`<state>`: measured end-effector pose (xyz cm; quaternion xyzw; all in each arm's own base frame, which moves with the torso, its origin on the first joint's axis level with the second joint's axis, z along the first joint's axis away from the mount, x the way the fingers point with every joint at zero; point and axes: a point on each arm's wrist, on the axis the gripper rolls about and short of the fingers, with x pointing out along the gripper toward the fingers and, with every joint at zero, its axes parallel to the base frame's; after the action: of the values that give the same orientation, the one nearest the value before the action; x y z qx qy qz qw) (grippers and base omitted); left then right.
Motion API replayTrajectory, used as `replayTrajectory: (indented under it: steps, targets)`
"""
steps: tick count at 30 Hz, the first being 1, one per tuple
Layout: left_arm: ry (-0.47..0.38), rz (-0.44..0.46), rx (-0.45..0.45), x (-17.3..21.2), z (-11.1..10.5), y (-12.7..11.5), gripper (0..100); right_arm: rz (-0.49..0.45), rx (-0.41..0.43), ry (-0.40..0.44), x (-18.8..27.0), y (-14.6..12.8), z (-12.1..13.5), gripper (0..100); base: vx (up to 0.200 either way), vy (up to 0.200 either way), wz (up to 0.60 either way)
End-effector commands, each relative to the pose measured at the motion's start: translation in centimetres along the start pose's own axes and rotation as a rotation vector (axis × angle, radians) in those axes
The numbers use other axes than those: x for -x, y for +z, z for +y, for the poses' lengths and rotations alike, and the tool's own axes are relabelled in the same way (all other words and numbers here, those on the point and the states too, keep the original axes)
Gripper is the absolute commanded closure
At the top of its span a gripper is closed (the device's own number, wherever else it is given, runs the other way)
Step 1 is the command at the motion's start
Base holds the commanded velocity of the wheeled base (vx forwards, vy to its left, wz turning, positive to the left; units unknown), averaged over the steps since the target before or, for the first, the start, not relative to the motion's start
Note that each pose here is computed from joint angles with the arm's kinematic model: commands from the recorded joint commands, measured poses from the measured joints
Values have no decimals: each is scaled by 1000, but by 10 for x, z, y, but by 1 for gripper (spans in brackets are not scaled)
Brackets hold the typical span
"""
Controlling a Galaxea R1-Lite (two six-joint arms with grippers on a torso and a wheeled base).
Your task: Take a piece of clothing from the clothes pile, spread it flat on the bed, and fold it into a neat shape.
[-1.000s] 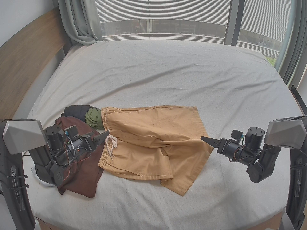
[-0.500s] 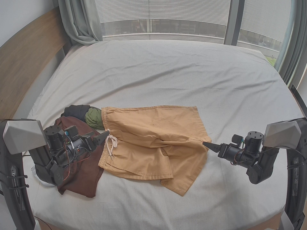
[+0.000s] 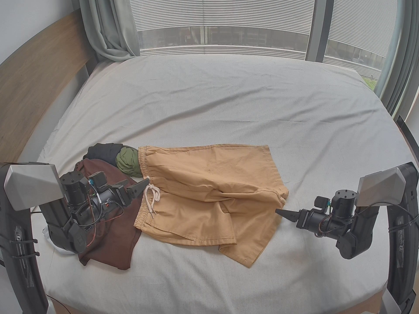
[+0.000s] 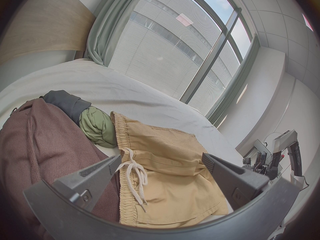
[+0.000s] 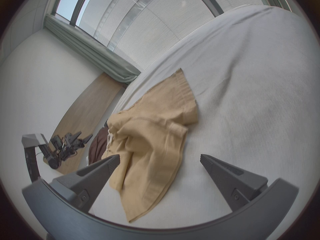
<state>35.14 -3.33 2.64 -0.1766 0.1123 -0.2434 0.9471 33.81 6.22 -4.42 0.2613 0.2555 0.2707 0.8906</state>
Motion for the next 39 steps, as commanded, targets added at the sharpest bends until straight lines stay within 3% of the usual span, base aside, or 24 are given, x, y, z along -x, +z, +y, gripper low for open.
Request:
replayTrajectory:
  steps: [1,12,19,20,29,39]
  targets:
    - [1,0,1,0,0,0,0,65,19,14,6,-14,16,0,0,0,0]
    - [1,2,2,0,0,-1,0,162,13,31,-16,-49,12,0,0,0,0]
    - [2,-1,0,0,1,0,0,150,26,42,-29,-51,12,0,0,0,0]
    - [0,-1,0,0,0,0,0,147,26,39,-29,-51,12,100,0,0,0]
    - [2,0,1,0,1,0,0,135,26,32,-24,-46,14,100,0,0,0]
    - [5,4,4,0,2,-2,0,91,2,-20,4,-17,14,100,0,0,0]
